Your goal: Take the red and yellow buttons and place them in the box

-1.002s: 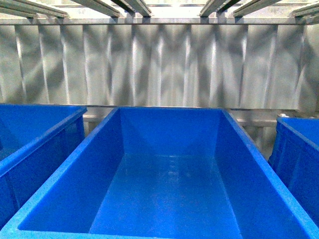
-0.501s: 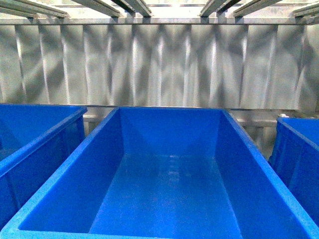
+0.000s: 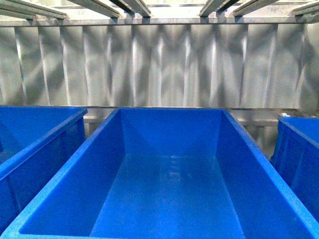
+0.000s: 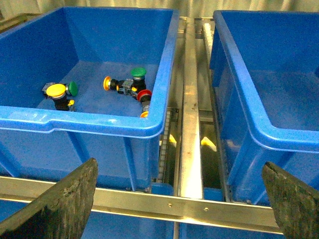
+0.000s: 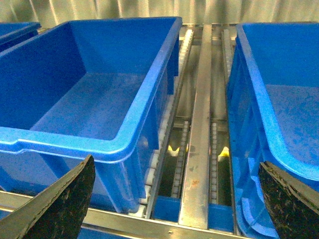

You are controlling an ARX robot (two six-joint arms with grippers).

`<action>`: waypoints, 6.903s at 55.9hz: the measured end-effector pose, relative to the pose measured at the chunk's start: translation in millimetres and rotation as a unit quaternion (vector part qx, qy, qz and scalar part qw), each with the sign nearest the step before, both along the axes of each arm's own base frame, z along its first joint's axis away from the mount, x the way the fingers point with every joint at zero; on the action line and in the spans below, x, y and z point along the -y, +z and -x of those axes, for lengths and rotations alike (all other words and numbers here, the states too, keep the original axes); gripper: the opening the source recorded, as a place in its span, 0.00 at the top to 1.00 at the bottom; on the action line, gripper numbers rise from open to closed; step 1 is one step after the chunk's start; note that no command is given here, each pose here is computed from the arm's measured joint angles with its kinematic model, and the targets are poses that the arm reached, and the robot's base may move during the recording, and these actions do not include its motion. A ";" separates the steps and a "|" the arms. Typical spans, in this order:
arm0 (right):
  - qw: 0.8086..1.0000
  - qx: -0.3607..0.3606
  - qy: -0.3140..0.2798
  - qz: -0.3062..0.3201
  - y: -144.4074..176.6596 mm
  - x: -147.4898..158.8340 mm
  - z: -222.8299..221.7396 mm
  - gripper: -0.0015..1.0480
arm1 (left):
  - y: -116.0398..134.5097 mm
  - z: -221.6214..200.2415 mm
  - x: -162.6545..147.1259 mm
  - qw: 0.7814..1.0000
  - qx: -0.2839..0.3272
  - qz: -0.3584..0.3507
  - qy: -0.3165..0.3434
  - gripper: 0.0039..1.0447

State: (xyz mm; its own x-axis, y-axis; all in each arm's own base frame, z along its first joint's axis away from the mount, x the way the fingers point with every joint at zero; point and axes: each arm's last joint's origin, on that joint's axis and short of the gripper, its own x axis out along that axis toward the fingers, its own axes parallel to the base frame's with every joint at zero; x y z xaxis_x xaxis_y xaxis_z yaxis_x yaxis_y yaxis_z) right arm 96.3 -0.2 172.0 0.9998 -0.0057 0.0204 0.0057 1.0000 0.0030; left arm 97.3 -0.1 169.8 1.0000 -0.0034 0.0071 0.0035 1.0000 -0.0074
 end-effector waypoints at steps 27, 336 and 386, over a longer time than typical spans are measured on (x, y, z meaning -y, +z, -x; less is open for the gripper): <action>1.000 0.001 0.001 0.000 0.1 -0.1 0.1 0.06 | -0.1 0.0 -0.1 1.000 0.000 0.000 0.002 0.07; 1.000 0.000 0.003 0.000 -0.2 -0.2 0.0 0.06 | 20.7 -319.2 49.9 0.928 -0.371 0.030 -0.009 0.68; 1.000 0.000 0.003 0.000 -0.2 -0.2 0.0 0.06 | 83.3 -219.4 148.0 0.696 -0.136 0.423 -0.564 0.68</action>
State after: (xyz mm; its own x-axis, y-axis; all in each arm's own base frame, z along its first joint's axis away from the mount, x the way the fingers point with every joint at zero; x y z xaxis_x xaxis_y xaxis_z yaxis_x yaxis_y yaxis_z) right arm 96.3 0.0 171.9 0.9998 -0.0004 0.0208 0.0003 1.0000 0.0029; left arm 316.7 -148.1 253.2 0.3282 -0.8976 0.2943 0.6660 -0.0011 -0.7460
